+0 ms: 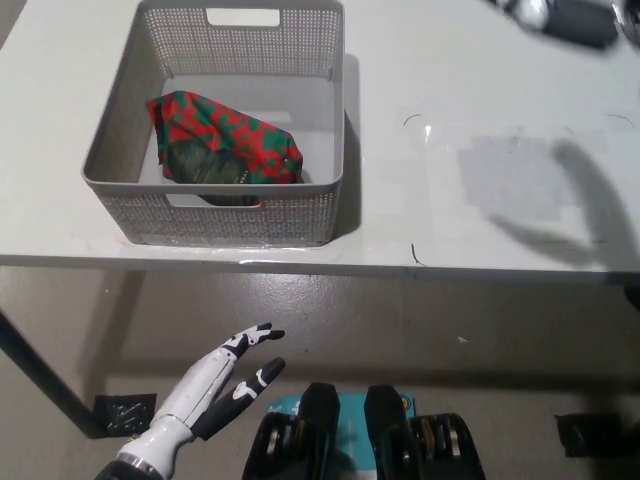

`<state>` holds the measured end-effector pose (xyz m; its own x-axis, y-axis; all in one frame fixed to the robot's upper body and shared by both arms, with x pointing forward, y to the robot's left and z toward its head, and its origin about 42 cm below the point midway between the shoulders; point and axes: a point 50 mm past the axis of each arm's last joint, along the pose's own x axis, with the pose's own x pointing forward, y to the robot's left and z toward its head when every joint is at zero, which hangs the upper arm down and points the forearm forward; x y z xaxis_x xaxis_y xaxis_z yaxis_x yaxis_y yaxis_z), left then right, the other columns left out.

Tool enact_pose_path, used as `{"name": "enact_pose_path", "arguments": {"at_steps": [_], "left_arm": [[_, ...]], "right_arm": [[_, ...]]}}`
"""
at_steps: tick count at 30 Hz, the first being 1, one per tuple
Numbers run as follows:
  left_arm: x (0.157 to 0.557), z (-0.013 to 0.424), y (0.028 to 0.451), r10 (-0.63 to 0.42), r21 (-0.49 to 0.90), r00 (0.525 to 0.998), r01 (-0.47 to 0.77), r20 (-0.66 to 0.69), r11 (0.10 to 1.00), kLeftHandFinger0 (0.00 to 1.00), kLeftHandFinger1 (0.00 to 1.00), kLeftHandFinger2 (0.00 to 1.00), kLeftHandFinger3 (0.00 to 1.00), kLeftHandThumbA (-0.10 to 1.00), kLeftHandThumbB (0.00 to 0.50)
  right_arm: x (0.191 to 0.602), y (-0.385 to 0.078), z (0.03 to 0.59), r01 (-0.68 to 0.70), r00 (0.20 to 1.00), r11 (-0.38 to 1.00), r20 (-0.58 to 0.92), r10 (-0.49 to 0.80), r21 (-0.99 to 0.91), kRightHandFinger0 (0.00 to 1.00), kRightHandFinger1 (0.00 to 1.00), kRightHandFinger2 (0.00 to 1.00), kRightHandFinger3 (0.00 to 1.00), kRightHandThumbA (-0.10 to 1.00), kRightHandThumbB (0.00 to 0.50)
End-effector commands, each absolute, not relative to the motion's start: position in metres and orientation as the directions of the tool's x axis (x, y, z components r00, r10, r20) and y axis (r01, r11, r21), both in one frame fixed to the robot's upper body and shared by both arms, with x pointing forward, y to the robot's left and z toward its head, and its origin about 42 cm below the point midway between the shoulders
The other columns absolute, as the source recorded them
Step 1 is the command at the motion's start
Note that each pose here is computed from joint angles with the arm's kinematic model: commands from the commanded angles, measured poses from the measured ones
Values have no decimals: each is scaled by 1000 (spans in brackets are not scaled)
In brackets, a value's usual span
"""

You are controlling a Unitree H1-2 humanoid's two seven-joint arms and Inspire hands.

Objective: Use the right hand to pick up a bag of coffee beans on the right hand side and place it into a container on the left hand side

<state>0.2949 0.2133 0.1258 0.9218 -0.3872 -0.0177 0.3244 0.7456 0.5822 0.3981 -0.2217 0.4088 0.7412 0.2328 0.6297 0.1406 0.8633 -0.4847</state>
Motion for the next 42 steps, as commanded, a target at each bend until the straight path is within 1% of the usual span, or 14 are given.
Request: {"name": "enact_pose_path", "arguments": {"at_steps": [1, 4, 6, 8, 10, 12, 15, 18, 24, 27, 31, 33, 36, 42], "left_arm": [[306, 145, 220, -385, 609, 922, 280, 45, 742, 1000, 1000, 1000, 1000, 1000, 128], [307, 147, 221, -384, 610, 922, 278, 47, 742, 1000, 1000, 1000, 1000, 1000, 150], [307, 146, 220, -387, 607, 921, 282, 46, 743, 1000, 1000, 1000, 1000, 1000, 158], [303, 143, 220, -390, 602, 920, 290, 40, 745, 1000, 1000, 1000, 1000, 1000, 158], [303, 142, 219, -391, 590, 919, 290, 49, 754, 1000, 1000, 1000, 1000, 1000, 167], [301, 139, 217, -387, 584, 921, 287, 51, 759, 1000, 1000, 1000, 1000, 1000, 179], [293, 134, 214, -384, 569, 922, 287, 56, 771, 1000, 1000, 1000, 1000, 1000, 190], [286, 129, 213, -379, 552, 924, 291, 49, 781, 1000, 1000, 1000, 1000, 1000, 194], [284, 125, 215, -361, 543, 931, 276, 54, 793, 1000, 1000, 1000, 1000, 1000, 232], [282, 122, 214, -358, 531, 932, 279, 49, 800, 1000, 1000, 1000, 1000, 1000, 248], [281, 120, 217, -347, 527, 936, 269, 52, 806, 1000, 1000, 1000, 1000, 1000, 222], [281, 119, 217, -348, 522, 936, 273, 51, 808, 1000, 1000, 1000, 1000, 1000, 216], [283, 119, 216, -349, 524, 936, 273, 51, 807, 1000, 1000, 1000, 1000, 1000, 211], [284, 120, 216, -350, 527, 935, 270, 54, 805, 1000, 1000, 1000, 1000, 1000, 220]], "right_arm": [[312, -250, 381, 46, 648, 955, 737, 194, -292, 1000, 1000, 1000, 1000, 1000, 251], [300, -254, 346, 27, 695, 950, 689, 207, -312, 1000, 1000, 1000, 1000, 1000, 227], [292, -258, 323, -17, 716, 956, 664, 217, -294, 1000, 1000, 1000, 1000, 1000, 188], [284, -258, 299, -45, 750, 962, 627, 210, -268, 1000, 1000, 1000, 1000, 1000, 184], [282, -253, 268, -89, 797, 971, 569, 202, -220, 1000, 1000, 1000, 1000, 1000, 235], [280, -249, 247, -135, 819, 975, 534, 211, -179, 1000, 1000, 1000, 1000, 1000, 234], [269, -234, 201, -225, 876, 967, 409, 256, -123, 1000, 1000, 1000, 1000, 1000, 288], [259, -225, 166, -261, 904, 964, 337, 265, -56, 1000, 1000, 1000, 1000, 1000, 293], [244, -214, 130, -282, 929, 956, 271, 251, 85, 1000, 1000, 1000, 1000, 1000, 245], [237, -213, 112, -300, 938, 945, 220, 268, 130, 1000, 1000, 1000, 1000, 1000, 245], [244, -205, 95, -324, 940, 929, 177, 293, 179, 1000, 1000, 1000, 1000, 1000, 256], [247, -199, 91, -342, 936, 924, 151, 318, 172, 1000, 1000, 1000, 1000, 1000, 239], [251, -196, 85, -361, 931, 919, 118, 345, 161, 1000, 1000, 1000, 1000, 1000, 265], [254, -194, 80, -392, 919, 912, 89, 384, 118, 1000, 1000, 1000, 1000, 1000, 288]]}}
